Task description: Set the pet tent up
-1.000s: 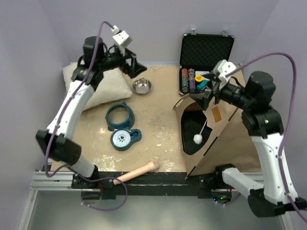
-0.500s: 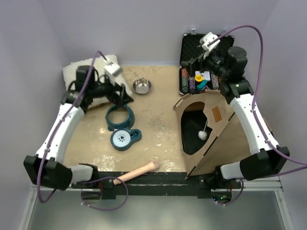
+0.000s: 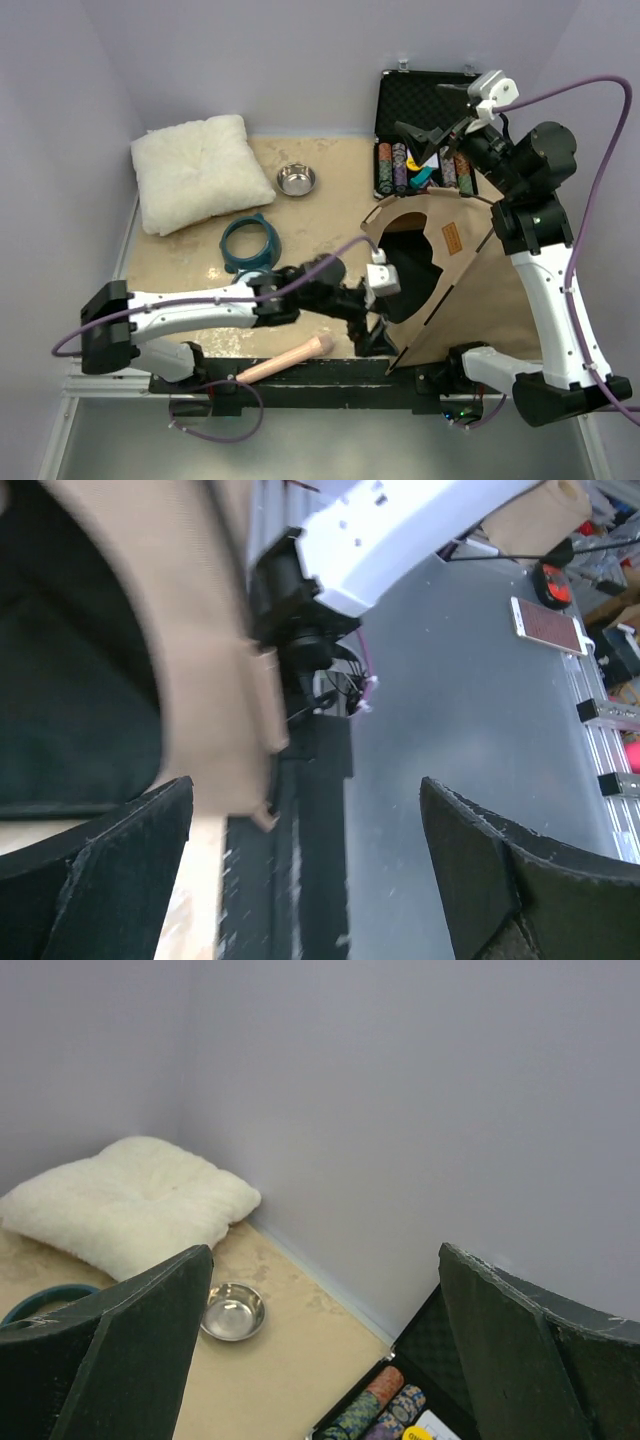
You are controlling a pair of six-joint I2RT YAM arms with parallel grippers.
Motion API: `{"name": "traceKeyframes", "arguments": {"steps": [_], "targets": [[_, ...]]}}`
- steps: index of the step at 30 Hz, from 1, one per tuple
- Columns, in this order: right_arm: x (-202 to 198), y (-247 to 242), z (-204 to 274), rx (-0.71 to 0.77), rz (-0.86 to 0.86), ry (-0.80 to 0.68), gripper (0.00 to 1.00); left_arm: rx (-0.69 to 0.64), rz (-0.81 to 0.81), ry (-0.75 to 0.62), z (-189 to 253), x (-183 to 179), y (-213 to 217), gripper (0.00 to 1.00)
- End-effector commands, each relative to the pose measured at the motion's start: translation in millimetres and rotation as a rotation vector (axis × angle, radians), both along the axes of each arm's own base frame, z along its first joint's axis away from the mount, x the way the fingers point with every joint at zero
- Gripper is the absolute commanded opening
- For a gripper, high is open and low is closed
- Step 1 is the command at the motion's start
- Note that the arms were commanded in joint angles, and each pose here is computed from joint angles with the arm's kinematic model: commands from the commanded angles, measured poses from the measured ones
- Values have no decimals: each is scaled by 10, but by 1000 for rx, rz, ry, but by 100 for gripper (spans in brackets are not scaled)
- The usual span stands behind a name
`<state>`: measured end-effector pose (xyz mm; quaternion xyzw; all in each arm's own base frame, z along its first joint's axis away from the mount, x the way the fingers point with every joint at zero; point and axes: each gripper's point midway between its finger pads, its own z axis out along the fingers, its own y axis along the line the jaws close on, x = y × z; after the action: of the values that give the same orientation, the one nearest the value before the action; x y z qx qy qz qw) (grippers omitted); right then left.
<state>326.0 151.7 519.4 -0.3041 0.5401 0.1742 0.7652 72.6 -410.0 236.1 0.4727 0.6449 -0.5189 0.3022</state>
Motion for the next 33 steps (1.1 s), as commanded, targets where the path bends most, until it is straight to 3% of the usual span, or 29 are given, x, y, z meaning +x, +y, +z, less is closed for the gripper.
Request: {"name": "traceKeyframes", "arguments": {"steps": [1,8,13,15,20,22,25,28,33], "targets": [[34,-40,-69,37,-34,39,99,-105,177,-53,145,69,-615,100],[-110,-16,-20,51,0,38,99,44,460,-137,-366,755,-1020,100],[-306,84,21,59,84,54,99,46,534,-144,-310,1391,-938,100],[-400,155,33,73,135,70,99,-15,459,-215,-78,1293,-896,100],[-660,352,98,123,274,103,99,-102,88,-271,426,603,-622,100],[-729,394,140,145,304,107,99,-61,-13,-318,445,440,-328,100],[-796,461,169,169,327,115,99,-23,21,-309,571,709,379,100],[-773,547,150,187,316,134,99,45,169,-327,665,1385,1202,100],[-599,696,18,180,303,187,98,328,575,-441,423,2772,2966,100]]}}
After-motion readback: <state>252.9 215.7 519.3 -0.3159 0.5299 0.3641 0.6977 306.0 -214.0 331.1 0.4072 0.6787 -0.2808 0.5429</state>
